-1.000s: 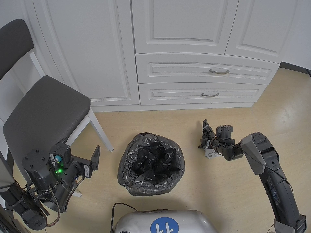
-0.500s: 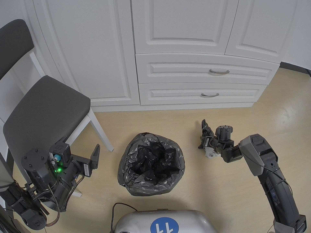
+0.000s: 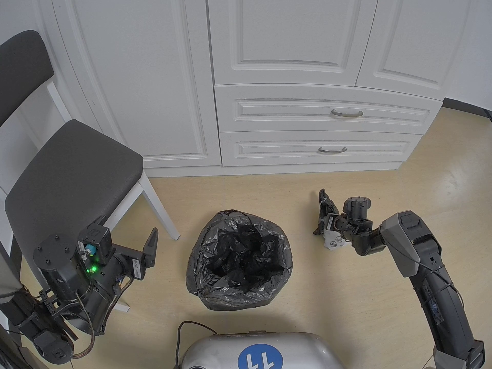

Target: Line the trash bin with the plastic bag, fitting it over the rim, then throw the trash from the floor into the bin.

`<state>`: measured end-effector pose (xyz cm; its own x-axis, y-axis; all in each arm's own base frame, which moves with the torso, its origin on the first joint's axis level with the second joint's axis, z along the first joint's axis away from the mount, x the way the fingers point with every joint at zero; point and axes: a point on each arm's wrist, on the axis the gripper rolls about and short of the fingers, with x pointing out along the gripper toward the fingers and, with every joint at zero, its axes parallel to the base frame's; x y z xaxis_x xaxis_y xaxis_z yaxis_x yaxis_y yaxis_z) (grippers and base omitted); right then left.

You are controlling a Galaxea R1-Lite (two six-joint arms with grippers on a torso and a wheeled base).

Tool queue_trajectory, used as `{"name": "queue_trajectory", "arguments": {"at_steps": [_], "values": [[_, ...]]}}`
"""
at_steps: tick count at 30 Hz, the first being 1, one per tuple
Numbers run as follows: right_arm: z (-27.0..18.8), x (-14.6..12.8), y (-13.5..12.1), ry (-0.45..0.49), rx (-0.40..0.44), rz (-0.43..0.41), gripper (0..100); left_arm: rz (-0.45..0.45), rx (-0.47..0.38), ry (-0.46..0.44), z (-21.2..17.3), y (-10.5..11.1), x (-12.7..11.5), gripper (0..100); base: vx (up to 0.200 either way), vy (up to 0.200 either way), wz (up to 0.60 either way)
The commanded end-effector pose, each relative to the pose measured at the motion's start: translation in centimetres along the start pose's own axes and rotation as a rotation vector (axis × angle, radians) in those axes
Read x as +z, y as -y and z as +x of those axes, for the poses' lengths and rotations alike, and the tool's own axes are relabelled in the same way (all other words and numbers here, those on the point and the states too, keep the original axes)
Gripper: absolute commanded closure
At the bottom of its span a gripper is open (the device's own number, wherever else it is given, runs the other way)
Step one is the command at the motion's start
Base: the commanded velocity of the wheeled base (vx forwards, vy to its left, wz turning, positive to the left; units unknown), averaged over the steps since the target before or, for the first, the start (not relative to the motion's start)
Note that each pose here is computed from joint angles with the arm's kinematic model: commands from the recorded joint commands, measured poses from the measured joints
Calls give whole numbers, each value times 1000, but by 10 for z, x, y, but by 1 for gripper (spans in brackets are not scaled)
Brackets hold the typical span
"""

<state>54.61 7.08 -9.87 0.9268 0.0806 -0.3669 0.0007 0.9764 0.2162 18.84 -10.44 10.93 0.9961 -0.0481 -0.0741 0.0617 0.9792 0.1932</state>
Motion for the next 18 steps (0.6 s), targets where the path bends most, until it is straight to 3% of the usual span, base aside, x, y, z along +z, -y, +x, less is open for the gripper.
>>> {"name": "queue_trajectory", "arguments": {"at_steps": [1, 12, 18], "values": [[-4, 19, -4, 30, 4, 4, 100, 0, 1, 0, 0, 0, 0, 0, 0, 0, 0], [-16, 56, -12, 94, 17, 7, 100, -1, 3, 23, -3, -3, 5, 0, 0, 0, 0], [-21, 58, -15, 80, 16, 4, 100, 11, -7, 17, -5, -4, 3, 0, 0, 0, 0]]}}
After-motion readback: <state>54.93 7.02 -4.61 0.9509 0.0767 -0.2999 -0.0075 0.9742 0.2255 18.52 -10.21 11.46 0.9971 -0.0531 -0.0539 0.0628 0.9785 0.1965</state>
